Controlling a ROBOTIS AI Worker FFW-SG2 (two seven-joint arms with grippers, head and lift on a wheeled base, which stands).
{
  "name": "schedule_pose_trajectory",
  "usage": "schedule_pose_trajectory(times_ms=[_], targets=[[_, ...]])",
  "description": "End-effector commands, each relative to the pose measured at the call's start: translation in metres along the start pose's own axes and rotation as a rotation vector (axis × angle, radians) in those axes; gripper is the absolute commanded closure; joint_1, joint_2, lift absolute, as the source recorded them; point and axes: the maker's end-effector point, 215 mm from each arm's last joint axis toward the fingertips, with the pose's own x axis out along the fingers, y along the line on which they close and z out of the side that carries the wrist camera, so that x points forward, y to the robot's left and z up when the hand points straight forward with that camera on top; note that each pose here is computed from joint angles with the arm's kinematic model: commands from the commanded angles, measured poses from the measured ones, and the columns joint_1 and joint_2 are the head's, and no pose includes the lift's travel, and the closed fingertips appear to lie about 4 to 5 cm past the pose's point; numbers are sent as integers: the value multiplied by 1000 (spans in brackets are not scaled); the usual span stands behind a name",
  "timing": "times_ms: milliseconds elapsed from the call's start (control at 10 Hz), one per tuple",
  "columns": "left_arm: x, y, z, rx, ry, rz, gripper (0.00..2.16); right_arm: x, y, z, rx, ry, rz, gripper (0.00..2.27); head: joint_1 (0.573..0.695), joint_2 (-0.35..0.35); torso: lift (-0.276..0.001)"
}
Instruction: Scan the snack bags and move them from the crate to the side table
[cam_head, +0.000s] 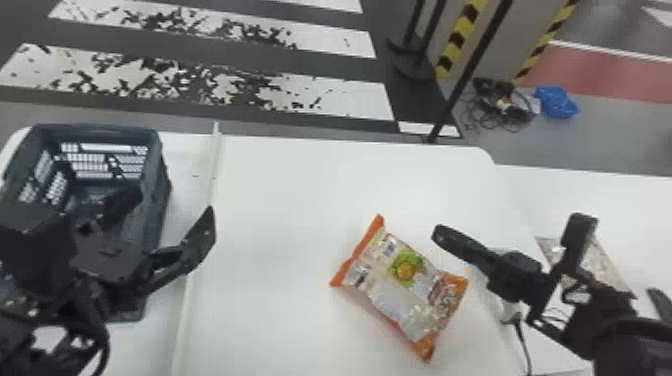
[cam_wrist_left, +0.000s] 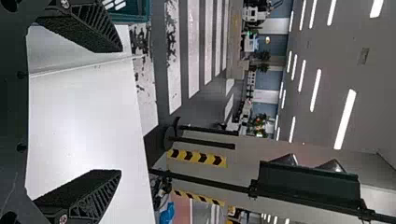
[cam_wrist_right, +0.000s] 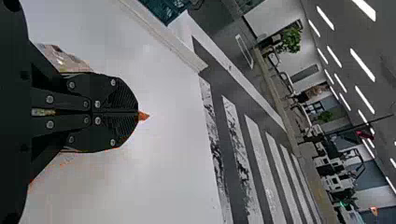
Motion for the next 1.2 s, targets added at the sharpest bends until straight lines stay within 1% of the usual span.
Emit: schedule_pose_trajectory(times_ms=[0,100,400,500,700,800,900,1000,1100], targets=[[-1,-5,-1,4,2,-2,66,-5,-38,-1,-43,16,-59,2233,695,-260,-87],[-4,-4,0,10,2,5,66,-7,-52,-11,-52,25,-79,2236,695,-293,-87],[-5,-6,8,12,-13,1,66,-15,-58,-59,-42,76,-101,2236,695,-333,-87],[-5,-8,9,12,-18,-7,66,-21,-59,-70,-39,94,-110,2236,695,-338,-87],[-10,-10,19,14,-51,-15,66,-47,-64,-97,-2,119,-140,2236,695,-350,-87],[-12,-7,22,12,-62,-15,66,-58,-57,-107,25,119,-137,2236,695,-350,-87],[-13,-6,24,9,-69,-16,66,-67,-49,-113,37,113,-133,2236,695,-350,-87],[-13,-6,24,7,-71,-17,66,-71,-48,-110,37,100,-140,2236,695,-350,-87],[-13,-6,25,6,-73,-19,66,-73,-52,-101,31,76,-155,2236,695,-350,-87]])
